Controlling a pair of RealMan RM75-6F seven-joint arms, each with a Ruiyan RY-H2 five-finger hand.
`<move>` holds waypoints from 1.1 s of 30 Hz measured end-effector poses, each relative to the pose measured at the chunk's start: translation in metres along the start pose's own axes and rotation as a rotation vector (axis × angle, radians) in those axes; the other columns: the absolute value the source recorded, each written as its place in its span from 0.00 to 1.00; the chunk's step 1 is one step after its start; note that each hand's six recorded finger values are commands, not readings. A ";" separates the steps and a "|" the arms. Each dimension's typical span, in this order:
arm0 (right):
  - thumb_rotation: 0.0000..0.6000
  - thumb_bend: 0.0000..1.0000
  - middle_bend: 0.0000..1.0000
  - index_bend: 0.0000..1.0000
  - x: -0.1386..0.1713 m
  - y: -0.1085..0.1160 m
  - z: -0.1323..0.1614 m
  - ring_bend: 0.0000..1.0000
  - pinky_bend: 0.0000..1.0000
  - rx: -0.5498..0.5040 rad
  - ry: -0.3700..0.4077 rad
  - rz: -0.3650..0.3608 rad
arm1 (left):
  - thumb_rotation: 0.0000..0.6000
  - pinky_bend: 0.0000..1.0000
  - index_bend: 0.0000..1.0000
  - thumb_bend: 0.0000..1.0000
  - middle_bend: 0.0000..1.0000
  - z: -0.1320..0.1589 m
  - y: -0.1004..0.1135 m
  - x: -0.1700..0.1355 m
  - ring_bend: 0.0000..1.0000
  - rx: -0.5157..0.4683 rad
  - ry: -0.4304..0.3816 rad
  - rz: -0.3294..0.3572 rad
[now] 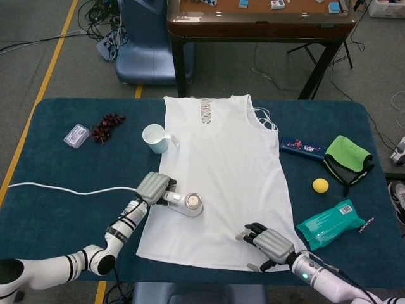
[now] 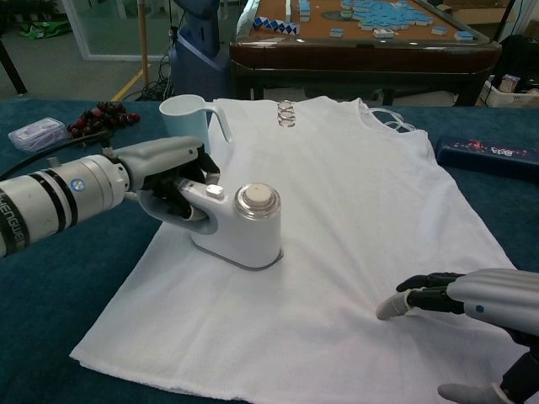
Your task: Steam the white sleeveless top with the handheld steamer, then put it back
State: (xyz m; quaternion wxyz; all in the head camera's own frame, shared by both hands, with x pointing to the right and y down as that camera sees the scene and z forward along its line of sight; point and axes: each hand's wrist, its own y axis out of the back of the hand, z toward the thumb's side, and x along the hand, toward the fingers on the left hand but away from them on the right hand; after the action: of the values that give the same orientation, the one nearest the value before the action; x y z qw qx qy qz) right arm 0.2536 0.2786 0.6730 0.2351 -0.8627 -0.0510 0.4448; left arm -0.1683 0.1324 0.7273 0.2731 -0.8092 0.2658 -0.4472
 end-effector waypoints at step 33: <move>0.68 0.34 0.18 0.14 -0.002 -0.004 0.001 0.05 0.04 0.002 0.002 0.022 | 1.00 0.81 0.70 0.28 0.86 -0.008 0.005 0.026 0.76 -0.017 0.050 0.023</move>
State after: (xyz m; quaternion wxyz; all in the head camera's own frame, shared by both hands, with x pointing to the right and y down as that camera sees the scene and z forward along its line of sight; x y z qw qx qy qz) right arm 0.2525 0.2820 0.6755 0.2311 -0.8633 -0.0410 0.4467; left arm -0.1642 0.1102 0.7424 0.2645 -0.7969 0.2859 -0.4619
